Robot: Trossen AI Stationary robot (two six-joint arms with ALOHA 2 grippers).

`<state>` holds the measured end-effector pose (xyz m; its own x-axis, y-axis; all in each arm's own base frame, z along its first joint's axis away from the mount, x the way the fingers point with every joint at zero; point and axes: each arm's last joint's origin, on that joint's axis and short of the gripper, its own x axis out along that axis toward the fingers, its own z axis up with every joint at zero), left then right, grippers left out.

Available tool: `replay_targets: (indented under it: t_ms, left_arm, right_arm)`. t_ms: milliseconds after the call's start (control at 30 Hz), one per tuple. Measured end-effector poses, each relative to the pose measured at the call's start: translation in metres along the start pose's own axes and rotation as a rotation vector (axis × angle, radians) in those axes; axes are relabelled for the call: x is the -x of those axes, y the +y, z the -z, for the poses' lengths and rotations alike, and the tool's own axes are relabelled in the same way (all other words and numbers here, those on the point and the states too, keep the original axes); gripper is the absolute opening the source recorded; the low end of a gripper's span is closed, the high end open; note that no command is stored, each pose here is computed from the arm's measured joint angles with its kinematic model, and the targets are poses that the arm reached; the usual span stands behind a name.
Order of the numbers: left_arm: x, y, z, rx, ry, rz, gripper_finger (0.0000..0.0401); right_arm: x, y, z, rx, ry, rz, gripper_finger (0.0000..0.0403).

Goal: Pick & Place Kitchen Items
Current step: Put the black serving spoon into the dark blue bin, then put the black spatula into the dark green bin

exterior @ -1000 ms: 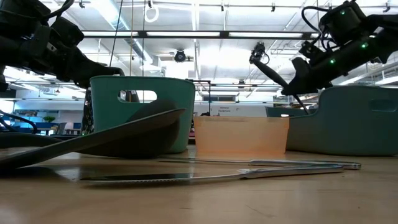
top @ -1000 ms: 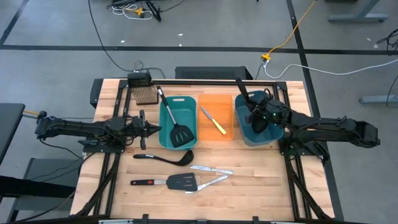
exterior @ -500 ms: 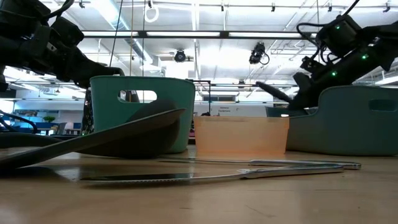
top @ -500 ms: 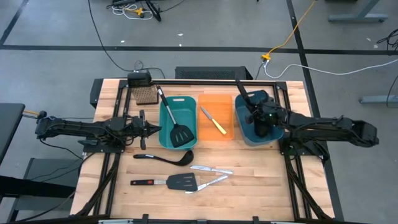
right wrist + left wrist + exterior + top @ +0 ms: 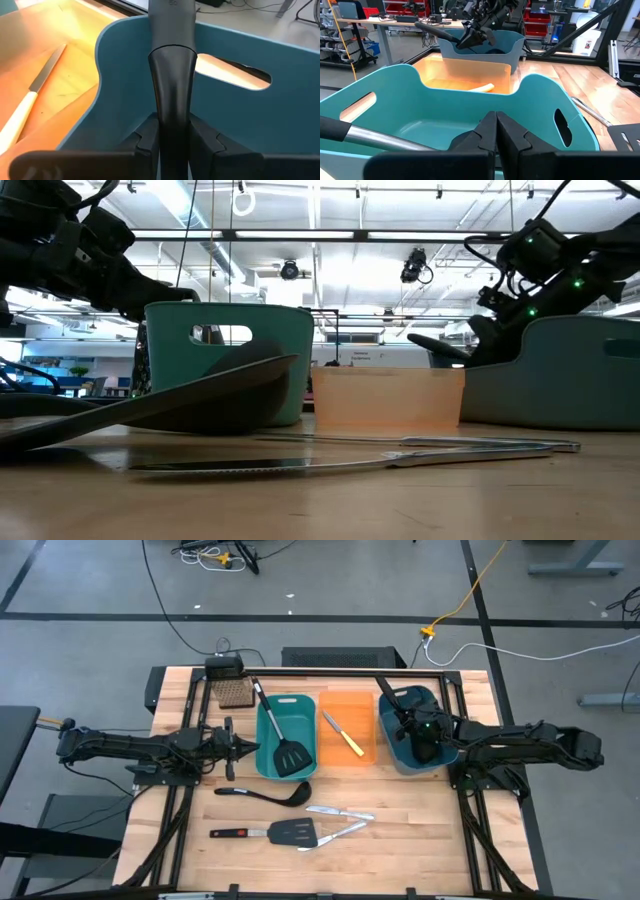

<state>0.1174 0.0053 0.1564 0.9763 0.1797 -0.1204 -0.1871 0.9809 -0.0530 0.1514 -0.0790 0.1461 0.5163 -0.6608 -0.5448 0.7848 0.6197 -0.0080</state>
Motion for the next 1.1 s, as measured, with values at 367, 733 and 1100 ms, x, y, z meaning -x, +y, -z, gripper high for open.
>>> replay_targets:
  t_ms: [367,733,1100]
  left_arm:
    - [0.0,0.0,0.0,0.0,0.0,0.0,0.0009]
    - [0.0,0.0,0.0,0.0,0.0,0.0,0.0009]
    - [0.0,0.0,0.0,0.0,0.001,0.0,0.0009]
  right_arm:
    - [0.0,0.004,-0.011,-0.008,-0.106,-0.057,0.0147]
    - [0.007,0.003,-0.016,-0.051,-0.141,-0.103,0.0212]
    - [0.045,0.003,-0.052,-0.046,-0.376,-0.212,0.0217]
